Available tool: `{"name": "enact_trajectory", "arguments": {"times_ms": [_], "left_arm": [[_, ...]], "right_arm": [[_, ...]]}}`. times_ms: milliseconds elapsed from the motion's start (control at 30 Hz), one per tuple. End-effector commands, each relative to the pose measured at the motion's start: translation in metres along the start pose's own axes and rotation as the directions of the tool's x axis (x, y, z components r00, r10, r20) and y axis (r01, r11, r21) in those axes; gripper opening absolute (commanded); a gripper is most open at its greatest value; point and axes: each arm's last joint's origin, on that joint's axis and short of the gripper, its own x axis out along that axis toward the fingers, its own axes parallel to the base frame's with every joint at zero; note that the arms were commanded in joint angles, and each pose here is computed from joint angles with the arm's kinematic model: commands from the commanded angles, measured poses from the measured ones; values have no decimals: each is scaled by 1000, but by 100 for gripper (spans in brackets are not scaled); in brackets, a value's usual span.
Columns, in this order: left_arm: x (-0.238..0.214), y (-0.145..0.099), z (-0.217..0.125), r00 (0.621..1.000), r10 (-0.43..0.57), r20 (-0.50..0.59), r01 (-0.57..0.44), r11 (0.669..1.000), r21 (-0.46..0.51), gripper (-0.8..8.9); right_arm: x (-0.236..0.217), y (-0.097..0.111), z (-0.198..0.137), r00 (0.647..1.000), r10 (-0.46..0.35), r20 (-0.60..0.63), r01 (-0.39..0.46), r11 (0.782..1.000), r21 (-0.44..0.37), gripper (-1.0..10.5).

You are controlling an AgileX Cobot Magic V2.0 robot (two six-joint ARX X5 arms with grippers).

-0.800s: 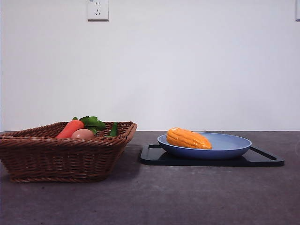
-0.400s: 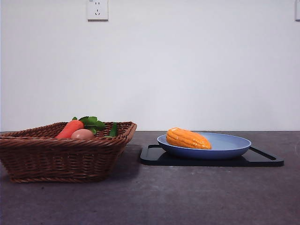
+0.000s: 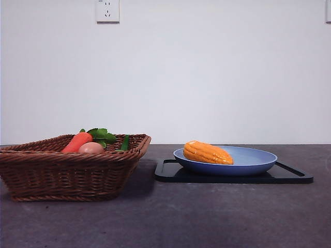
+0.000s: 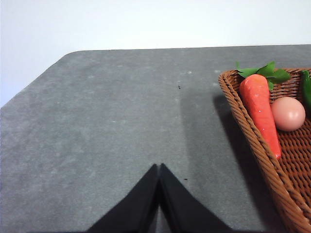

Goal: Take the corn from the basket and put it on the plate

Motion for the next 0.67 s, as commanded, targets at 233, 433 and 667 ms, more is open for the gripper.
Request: {"name": "enact_trajectory", "arguments": {"times_ms": [233,433,667], "left_arm": [[2,0,-9,1000,0,-31,0,1000,-2,4],[2,0,-9,1000,0,-31,0,1000,-2,4],[2,0,-9,1000,0,-31,0,1000,-2,4]], "right_arm": [[24,2,-102,981,-156,118,154,988,26,2],[30,4,-144,955,-271,121,263,962,74,2],[33,5,-172,928,-365,77,357,929,94,2]]}}
